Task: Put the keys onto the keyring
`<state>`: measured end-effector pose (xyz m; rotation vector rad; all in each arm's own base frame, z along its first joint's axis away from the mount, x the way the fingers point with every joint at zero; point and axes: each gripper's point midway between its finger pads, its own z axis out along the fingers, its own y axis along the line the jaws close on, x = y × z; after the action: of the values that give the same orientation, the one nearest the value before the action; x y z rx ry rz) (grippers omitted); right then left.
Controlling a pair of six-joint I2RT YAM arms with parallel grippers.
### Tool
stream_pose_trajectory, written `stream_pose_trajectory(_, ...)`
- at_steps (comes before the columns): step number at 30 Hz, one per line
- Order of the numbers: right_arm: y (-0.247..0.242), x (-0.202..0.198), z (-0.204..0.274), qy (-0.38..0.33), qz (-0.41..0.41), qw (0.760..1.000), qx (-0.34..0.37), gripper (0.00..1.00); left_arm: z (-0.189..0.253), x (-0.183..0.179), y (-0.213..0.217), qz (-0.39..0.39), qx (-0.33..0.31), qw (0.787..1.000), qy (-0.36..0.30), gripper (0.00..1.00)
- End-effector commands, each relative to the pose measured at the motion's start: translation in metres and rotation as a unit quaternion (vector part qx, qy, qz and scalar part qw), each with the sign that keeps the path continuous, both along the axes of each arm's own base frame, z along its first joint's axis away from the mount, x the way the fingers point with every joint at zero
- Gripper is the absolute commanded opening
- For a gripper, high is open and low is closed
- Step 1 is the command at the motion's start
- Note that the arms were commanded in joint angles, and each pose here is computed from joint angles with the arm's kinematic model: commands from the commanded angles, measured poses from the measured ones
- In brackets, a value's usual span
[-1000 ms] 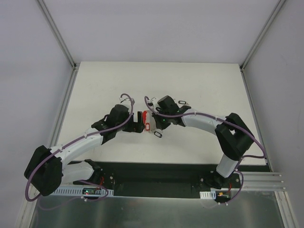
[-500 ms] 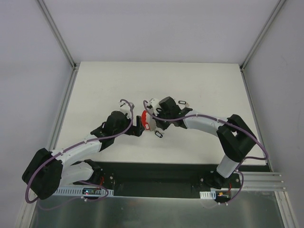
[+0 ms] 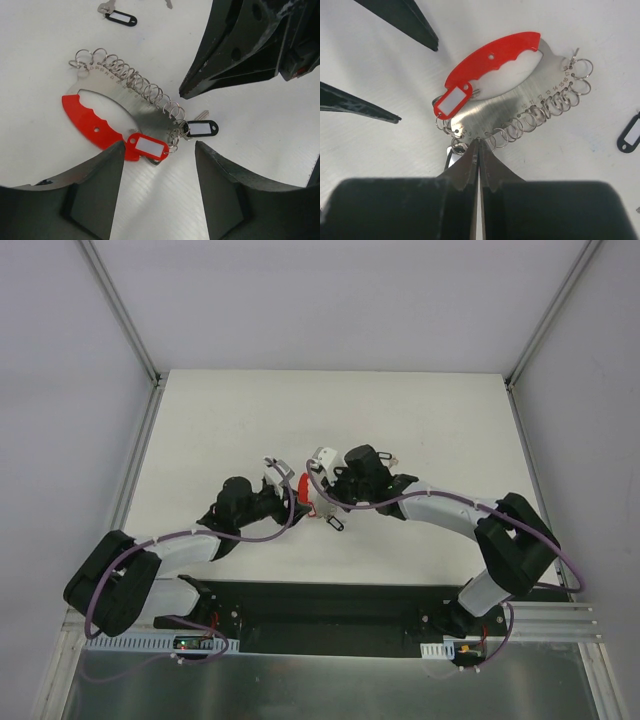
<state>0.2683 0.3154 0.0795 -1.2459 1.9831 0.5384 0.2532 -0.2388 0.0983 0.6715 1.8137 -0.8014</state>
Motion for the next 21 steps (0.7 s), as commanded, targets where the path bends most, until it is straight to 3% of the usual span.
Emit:
stream_pose_trajectory(1,0.01,0.001,0.024,-0.043,0.032,0.998,0.035,0.01,0.029,0.006,-0.02,-0.104,-0.026,0.99,-0.097,0.54)
stream_pose_trajectory(6,0.006,0.0,0.02,-0.012,0.001,0.999,0.031,0.02,0.029,0.01,-0.02,-0.122,-0.044,0.989,-0.077,0.56)
stream_pose_trajectory(12,-0.016,0.001,-0.009,0.092,-0.067,0.993,0.019,0.23,0.032,0.009,-0.009,-0.087,-0.038,0.991,-0.089,0.63)
stream_pose_trajectory(15,-0.021,0.0,-0.018,0.134,-0.093,0.986,0.017,0.27,0.033,0.009,-0.005,-0.071,-0.042,0.994,-0.076,0.65)
stream_pose_trajectory(21,-0.018,-0.002,-0.029,0.186,-0.12,0.975,0.028,0.28,0.03,0.009,-0.004,-0.063,-0.042,0.995,-0.067,0.65)
